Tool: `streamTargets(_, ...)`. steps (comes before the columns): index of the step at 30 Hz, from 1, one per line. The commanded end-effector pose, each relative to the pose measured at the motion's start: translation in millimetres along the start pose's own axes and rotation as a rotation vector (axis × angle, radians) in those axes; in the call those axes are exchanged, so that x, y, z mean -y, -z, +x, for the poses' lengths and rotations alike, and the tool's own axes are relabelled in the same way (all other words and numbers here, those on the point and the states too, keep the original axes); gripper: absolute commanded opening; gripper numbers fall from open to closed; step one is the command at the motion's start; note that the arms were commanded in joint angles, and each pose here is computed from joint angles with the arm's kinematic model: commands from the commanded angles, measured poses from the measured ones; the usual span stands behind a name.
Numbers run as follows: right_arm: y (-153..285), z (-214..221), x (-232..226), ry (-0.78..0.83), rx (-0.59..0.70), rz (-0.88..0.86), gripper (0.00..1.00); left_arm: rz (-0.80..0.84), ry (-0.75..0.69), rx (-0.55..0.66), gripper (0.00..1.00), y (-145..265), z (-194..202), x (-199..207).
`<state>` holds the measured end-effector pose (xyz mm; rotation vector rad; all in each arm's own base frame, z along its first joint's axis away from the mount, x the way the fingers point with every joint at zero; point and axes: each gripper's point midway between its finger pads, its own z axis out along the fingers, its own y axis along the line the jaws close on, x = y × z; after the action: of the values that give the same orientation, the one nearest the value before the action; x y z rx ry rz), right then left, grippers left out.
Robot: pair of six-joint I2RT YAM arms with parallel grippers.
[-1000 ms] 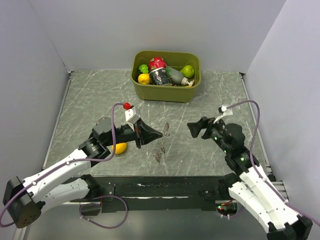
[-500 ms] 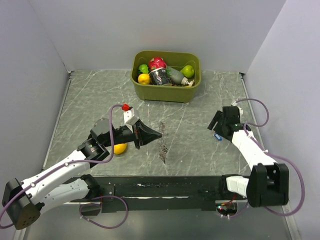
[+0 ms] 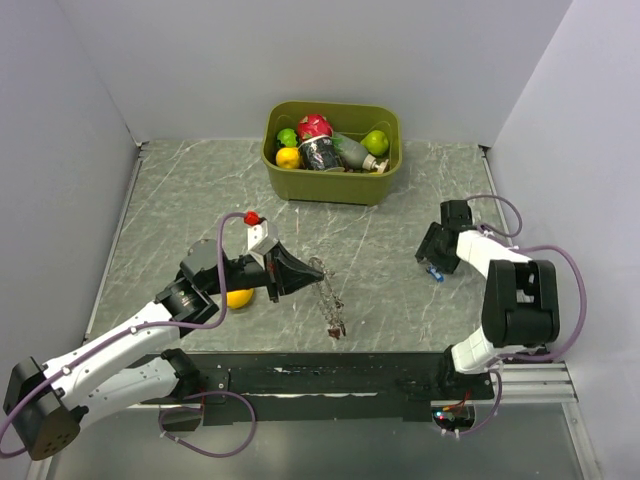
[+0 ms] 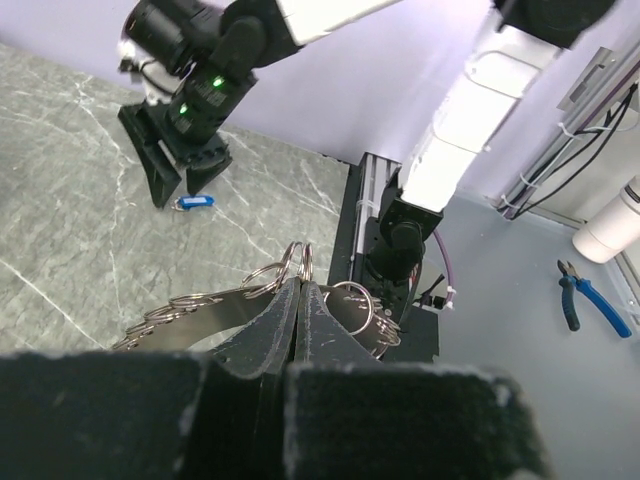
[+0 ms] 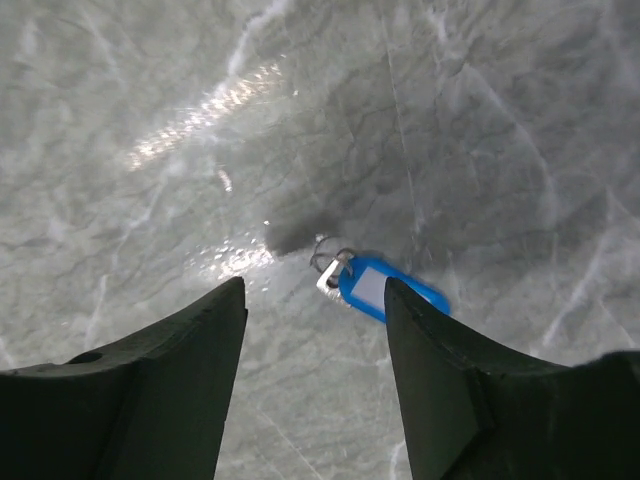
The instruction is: Put the keys on the keyring
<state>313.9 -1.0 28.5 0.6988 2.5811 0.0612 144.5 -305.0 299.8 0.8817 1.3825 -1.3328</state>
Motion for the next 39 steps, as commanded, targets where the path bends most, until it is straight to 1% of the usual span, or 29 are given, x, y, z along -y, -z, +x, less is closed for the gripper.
streamTargets(1,-5,-18,-10,0.002,0.02,-0.032,0.64,0.063,-0.074,0.098,0.01,3,-30,18)
streamTargets(3,-6,-20,-10,0.001,0.022,-0.027,0.63,0.069,-0.071,0.096,0.01,3,-30,20)
streamTargets(5,-7,-21,-12,0.002,0.019,-0.034,0.59,0.067,-0.071,0.094,0.01,3,-29,19)
streamTargets(6,-9,-20,-12,0.004,0.01,-0.034,0.49,0.067,-0.07,0.09,0.01,3,-29,19)
streamTargets(7,-9,-20,-13,0.004,0.011,-0.036,0.46,0.062,-0.07,0.089,0.01,3,-28,18)
streamTargets(9,-12,-20,-13,0.006,0.0,-0.03,0.42,0.06,-0.07,0.088,0.01,4,-28,18)
streamTargets(11,-13,-18,-12,0.011,-0.007,-0.027,0.42,0.057,-0.071,0.089,0.01,4,-28,18)
streamTargets(12,-13,-16,-16,0.01,-0.021,-0.052,0.33,0.056,-0.069,0.086,0.01,3,-27,17)
streamTargets(13,-13,-14,-16,0.01,-0.029,-0.053,0.27,0.054,-0.068,0.086,0.01,4,-27,17)
streamTargets(15,-13,-13,-18,0.01,-0.035,-0.062,0.25,0.053,-0.066,0.083,0.01,3,-26,16)
streamTargets(17,-15,-10,-19,0.013,-0.045,-0.076,0.21,0.056,-0.067,0.081,0.01,2,-26,16)
streamTargets(18,-16,-8,-21,0.017,-0.054,-0.084,0.13,0.055,-0.067,0.079,0.01,2,-25,15)
streamTargets(21,-16,-1,-31,0.03,-0.084,-0.137,0.05,0.054,-0.061,0.068,0.01,0,-23,14)
streamTargets(23,-15,6,-40,0.052,-0.104,-0.175,0.03,0.053,-0.057,0.068,0.01,0,-22,13)
streamTargets(25,-10,11,-49,0.073,-0.118,-0.22,0.03,0.055,-0.056,0.065,0.01,-1,-21,13)
streamTargets(26,-6,8,-54,0.085,-0.101,-0.25,0.04,0.053,-0.054,0.065,0.01,-1,-21,12)
streamTargets(27,-2,15,-61,0.111,-0.105,-0.266,0.04,0.054,-0.053,0.063,0.01,-2,-20,12)
streamTargets(31,15,5,-62,0.127,-0.035,-0.279,0.09,0.053,-0.048,0.054,0.01,-4,-19,10)
streamTargets(32,20,-3,-58,0.129,0.007,-0.252,0.13,0.055,-0.047,0.052,0.01,-4,-18,10)
streamTargets(33,21,-5,-54,0.129,0.018,-0.231,0.16,0.056,-0.05,0.053,0.01,-5,-19,10)
streamTargets(35,25,-12,-51,0.135,0.042,-0.205,0.3,0.059,-0.047,0.052,0.01,-6,-19,10)
streamTargets(36,24,-16,-46,0.134,0.055,-0.174,0.34,0.058,-0.044,0.051,0.01,-6,-18,10)
streamTargets(38,20,-19,-44,0.137,0.044,-0.144,0.43,0.06,-0.047,0.051,0.01,-6,-18,9)
streamTargets(39,19,-21,-41,0.138,0.046,-0.123,0.46,0.063,-0.045,0.051,0.01,-6,-19,10)
